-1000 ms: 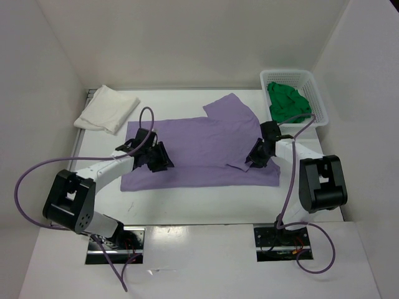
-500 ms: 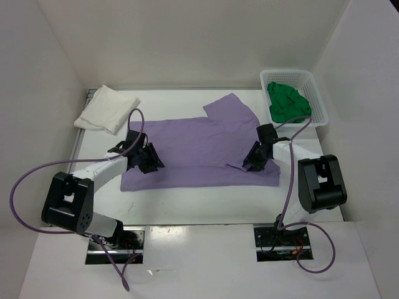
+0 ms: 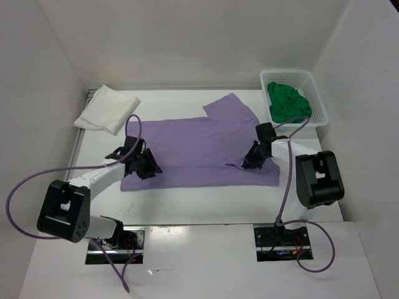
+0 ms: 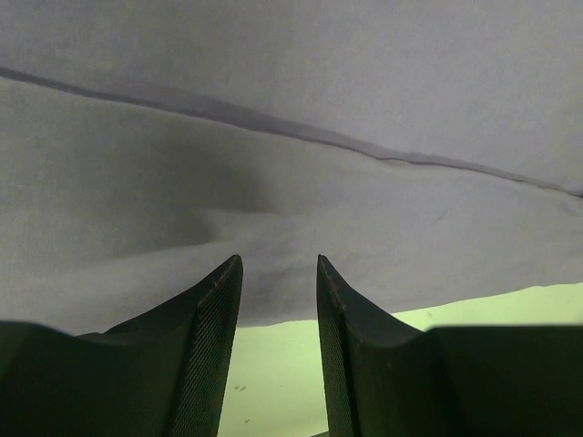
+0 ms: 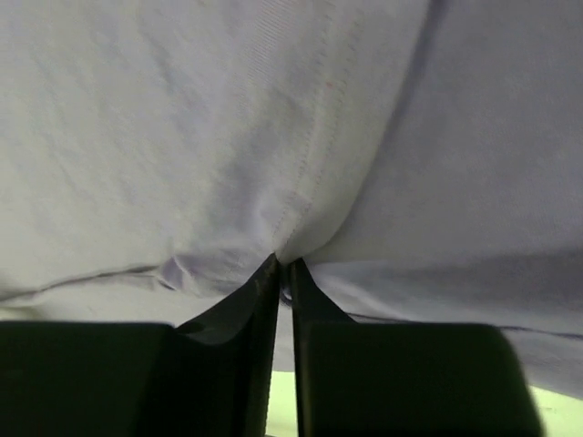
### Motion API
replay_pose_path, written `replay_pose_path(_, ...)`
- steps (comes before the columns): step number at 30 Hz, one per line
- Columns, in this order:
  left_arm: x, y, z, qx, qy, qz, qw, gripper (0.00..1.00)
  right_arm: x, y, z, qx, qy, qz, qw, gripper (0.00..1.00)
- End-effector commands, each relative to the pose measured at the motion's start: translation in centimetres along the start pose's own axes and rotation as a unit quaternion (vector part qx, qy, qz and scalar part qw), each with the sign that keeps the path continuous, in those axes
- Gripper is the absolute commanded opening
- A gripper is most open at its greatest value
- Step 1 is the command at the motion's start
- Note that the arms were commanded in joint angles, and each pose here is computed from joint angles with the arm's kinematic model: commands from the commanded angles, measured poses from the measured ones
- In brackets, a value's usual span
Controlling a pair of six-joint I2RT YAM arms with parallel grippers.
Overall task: Fold and stack the t-shirts
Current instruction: Fold the flattened tshirt in 1/3 of the way
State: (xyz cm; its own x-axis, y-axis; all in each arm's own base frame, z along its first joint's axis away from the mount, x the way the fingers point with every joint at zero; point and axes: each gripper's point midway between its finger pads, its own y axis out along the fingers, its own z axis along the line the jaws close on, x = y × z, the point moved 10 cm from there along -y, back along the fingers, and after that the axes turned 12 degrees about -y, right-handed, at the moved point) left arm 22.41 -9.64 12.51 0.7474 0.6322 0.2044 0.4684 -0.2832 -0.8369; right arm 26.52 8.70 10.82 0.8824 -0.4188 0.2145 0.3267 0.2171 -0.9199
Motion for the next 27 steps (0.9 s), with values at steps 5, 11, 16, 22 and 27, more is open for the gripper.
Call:
replay_pose_path(5,0.4,-1.1,-0.4,-0.019,-0.012,-0.023,0.999,0.46,3.9,-0.2,3.9,0.069,0.001,-0.029,0.997,0.06)
replay_pose_path(11,0.7,-1.9,-0.6,-0.026,-0.015,-0.032,0.999,0.46,7.1,0.4,8.9,0.107,-0.027,-0.038,0.993,0.06)
replay_pose_path(16,0.8,-2.9,-0.9,-0.03,-0.018,-0.047,0.998,0.46,7.9,-0.7,11.6,0.118,-0.054,-0.055,0.99,0.33)
replay_pose_path(22,0.7,-3.4,-2.1,-0.041,0.003,-0.051,0.998,0.46,5.9,-3.9,9.5,0.091,-0.075,-0.094,0.989,0.34)
replay_pose_path(27,-1.0,-1.7,-5.2,-0.05,0.05,-0.02,0.997,0.43,0.9,-3.3,7.2,0.079,-0.071,-0.057,0.993,0.01)
